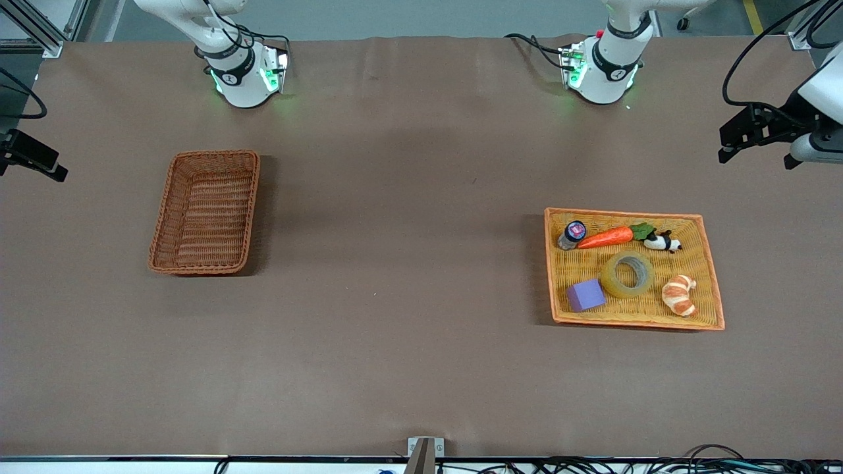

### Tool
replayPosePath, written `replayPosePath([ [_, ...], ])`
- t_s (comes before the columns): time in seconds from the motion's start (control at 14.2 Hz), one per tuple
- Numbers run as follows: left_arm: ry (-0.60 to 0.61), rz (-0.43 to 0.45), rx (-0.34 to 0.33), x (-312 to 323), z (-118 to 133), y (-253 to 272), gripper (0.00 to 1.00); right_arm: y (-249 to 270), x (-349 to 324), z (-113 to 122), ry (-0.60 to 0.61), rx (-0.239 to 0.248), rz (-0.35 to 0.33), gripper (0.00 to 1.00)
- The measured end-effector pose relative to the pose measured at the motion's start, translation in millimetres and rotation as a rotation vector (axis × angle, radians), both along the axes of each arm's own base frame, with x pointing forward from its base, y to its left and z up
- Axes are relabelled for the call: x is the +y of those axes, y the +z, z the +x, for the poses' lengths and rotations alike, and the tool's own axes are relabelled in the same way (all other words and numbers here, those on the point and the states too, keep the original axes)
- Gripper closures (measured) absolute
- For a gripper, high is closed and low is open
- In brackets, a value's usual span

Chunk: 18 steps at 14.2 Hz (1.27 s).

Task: Move tape to another basket
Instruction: 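Move the left gripper toward the orange tray, then lower the left gripper onto the yellow tape roll and grasp it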

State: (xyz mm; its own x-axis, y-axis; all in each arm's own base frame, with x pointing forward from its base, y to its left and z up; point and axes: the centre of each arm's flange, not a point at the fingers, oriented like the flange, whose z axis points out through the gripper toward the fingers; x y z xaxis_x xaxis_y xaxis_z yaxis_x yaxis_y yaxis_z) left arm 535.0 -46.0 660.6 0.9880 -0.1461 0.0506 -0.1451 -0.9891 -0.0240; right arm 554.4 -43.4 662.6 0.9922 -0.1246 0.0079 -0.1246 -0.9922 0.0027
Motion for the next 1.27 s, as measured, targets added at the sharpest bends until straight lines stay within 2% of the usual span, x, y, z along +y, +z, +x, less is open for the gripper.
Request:
replayPosePath([
  [0.42,0.000,0.000,0.009,0,7,-6,0.00,0,0,1,0.000,-0.007,-0.001,0.00],
  [0.64,0.026,0.001,0.043,15,26,-33,0.00,0,-1,1,-0.001,-0.007,-0.001,0.00],
  [0.85,0.029,0.000,0.061,53,60,-92,0.00,0,-1,1,-0.001,-0.006,0.000,0.00],
  [0.99,0.038,-0.002,0.044,68,76,-151,0.00,-1,-1,1,-0.001,-0.005,0.000,0.00],
  [1.13,0.037,-0.004,0.038,68,79,-208,0.00,-1,-1,1,-0.001,-0.004,0.000,0.00],
  [1.27,0.033,-0.006,0.071,66,77,-255,0.00,-2,-1,1,-0.001,-0.004,0.000,0.00],
])
